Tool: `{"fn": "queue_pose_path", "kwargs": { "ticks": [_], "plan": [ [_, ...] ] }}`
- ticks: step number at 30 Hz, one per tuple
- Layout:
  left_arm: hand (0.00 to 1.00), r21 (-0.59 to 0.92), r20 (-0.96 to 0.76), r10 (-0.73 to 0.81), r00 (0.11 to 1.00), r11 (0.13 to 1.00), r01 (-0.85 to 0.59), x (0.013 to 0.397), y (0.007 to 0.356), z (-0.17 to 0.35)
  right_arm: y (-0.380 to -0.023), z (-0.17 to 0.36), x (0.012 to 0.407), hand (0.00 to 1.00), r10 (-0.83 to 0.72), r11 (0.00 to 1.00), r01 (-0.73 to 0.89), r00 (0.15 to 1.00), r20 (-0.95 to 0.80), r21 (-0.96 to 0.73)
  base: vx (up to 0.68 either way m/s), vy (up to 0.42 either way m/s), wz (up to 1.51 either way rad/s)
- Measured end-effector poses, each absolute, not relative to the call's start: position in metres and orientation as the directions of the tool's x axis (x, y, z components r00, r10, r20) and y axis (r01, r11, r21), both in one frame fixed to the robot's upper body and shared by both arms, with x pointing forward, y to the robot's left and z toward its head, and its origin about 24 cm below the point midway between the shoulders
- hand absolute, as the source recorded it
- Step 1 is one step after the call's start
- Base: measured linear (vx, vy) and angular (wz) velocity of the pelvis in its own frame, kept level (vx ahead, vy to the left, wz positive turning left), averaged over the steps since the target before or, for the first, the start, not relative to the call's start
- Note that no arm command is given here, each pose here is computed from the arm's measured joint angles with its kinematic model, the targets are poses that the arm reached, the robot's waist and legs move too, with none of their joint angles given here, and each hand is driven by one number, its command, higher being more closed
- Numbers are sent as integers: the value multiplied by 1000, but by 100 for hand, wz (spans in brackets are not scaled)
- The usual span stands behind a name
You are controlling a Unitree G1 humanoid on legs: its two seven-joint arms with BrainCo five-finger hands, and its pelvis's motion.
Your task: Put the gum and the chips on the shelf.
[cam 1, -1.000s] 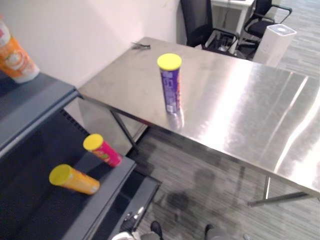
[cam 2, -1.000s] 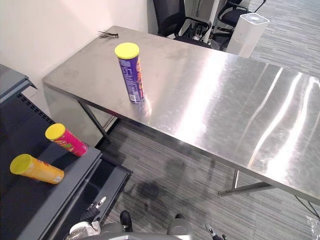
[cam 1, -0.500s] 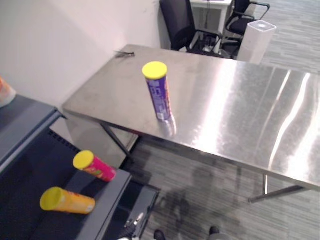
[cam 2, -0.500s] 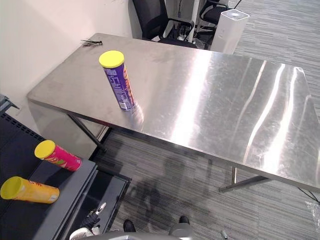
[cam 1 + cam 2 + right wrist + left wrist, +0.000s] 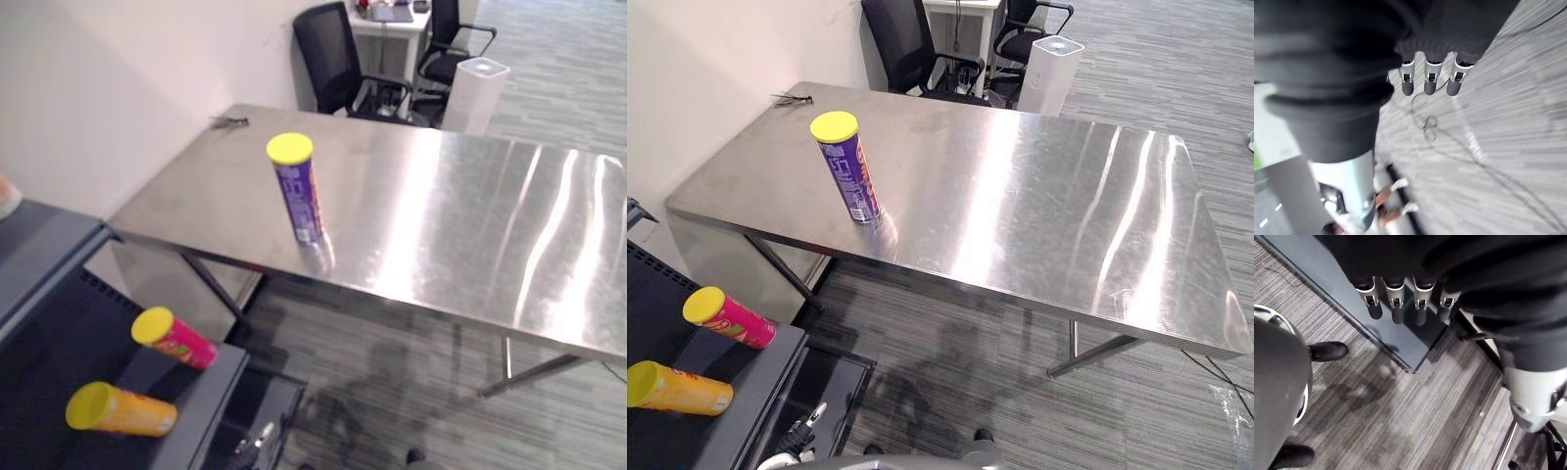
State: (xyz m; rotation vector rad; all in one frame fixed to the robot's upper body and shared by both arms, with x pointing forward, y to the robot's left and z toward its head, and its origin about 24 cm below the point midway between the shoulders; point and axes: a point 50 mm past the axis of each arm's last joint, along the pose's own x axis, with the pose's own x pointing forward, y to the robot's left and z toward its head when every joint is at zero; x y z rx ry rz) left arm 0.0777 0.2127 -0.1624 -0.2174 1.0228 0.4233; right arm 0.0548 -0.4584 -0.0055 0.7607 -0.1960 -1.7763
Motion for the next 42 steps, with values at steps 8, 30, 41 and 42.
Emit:
{"fn": "queue_pose_path", "kwargs": {
  "ticks": [8,30,41,42],
  "plan": [
    [0,32,-875,216,434,919,-393,70,207,-165,-434,146,169,0,-924,292,900,176,340,325,-54,-28,-1],
    [0,-16,-819,139,557,965,-263,100,199,-155,-226,182,337,0,43,980,55,878,476,-189,-2,-16,14],
    [0,-14,-808,142,572,966,-259,104,199,-153,-204,177,355,0,102,979,-19,908,407,-202,-7,-8,4],
    [0,-14,-807,142,573,966,-259,104,199,-153,-198,177,357,0,118,978,-36,907,404,-205,0,0,0]
  ]
}}
